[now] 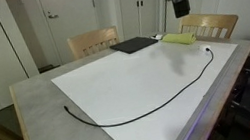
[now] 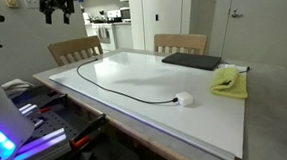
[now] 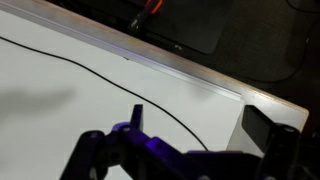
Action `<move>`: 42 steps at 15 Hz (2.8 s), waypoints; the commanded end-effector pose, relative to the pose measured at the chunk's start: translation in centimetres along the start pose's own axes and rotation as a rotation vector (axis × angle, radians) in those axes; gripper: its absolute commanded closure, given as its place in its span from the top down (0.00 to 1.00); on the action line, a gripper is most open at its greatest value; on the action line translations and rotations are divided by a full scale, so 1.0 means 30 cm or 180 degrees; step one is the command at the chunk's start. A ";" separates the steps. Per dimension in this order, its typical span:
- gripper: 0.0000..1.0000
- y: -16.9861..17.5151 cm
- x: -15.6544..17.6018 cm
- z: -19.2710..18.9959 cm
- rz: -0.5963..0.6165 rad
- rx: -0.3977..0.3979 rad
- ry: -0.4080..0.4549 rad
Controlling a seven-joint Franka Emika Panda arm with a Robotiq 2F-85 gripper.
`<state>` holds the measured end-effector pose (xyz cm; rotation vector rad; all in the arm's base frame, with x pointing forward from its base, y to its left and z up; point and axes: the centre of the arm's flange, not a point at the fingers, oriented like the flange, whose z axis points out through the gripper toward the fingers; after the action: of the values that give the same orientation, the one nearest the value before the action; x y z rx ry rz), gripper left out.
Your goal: Take the charger and position it in the center of the table
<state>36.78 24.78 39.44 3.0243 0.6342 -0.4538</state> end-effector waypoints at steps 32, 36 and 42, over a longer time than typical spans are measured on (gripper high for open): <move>1.00 -0.288 0.606 0.280 0.0552 -0.0290 -0.0033; 1.00 -0.284 0.654 0.294 0.0900 -0.0167 0.0182; 1.00 -0.273 0.643 0.290 0.0865 -0.0119 0.0181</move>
<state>48.00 39.16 25.95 3.0324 0.2236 -0.3409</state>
